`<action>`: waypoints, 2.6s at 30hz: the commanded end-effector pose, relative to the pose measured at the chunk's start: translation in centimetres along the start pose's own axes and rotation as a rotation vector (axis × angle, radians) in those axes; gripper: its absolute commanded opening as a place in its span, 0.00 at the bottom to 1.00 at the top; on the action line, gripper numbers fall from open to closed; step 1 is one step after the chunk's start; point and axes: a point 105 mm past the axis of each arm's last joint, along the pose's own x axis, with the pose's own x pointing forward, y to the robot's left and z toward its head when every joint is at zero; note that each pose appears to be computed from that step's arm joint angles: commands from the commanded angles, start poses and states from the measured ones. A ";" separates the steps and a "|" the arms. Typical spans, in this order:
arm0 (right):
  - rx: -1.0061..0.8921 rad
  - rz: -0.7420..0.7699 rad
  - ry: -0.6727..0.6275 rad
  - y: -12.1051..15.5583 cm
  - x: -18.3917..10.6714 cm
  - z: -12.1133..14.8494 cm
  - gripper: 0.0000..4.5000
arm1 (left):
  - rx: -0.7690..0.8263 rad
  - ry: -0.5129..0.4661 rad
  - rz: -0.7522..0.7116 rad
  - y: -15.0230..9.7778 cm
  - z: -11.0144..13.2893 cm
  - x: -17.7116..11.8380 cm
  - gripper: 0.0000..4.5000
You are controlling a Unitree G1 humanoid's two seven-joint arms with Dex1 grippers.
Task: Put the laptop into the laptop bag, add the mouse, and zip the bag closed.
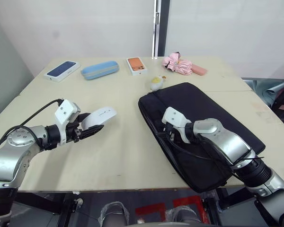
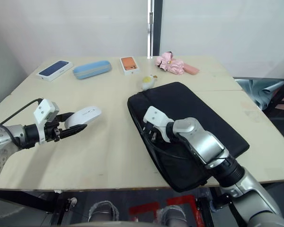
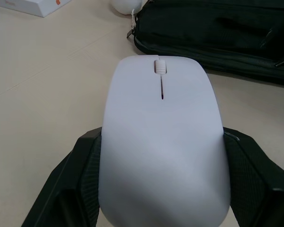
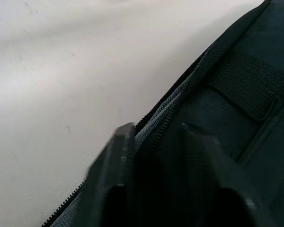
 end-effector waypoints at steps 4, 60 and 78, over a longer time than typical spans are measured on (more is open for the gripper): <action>0.038 -0.016 -0.032 -0.8 -0.7 0.3 0.01 | 0.042 -0.053 -0.012 -0.3 1.7 0.1 0.63; 0.413 0.235 -0.580 -3.7 -9.9 13.3 0.01 | 0.044 -0.127 -0.412 -12.1 5.4 22.8 0.63; 0.426 0.241 -0.576 -3.8 -9.2 13.3 0.00 | 0.039 -0.184 -0.353 -11.7 6.0 23.0 1.00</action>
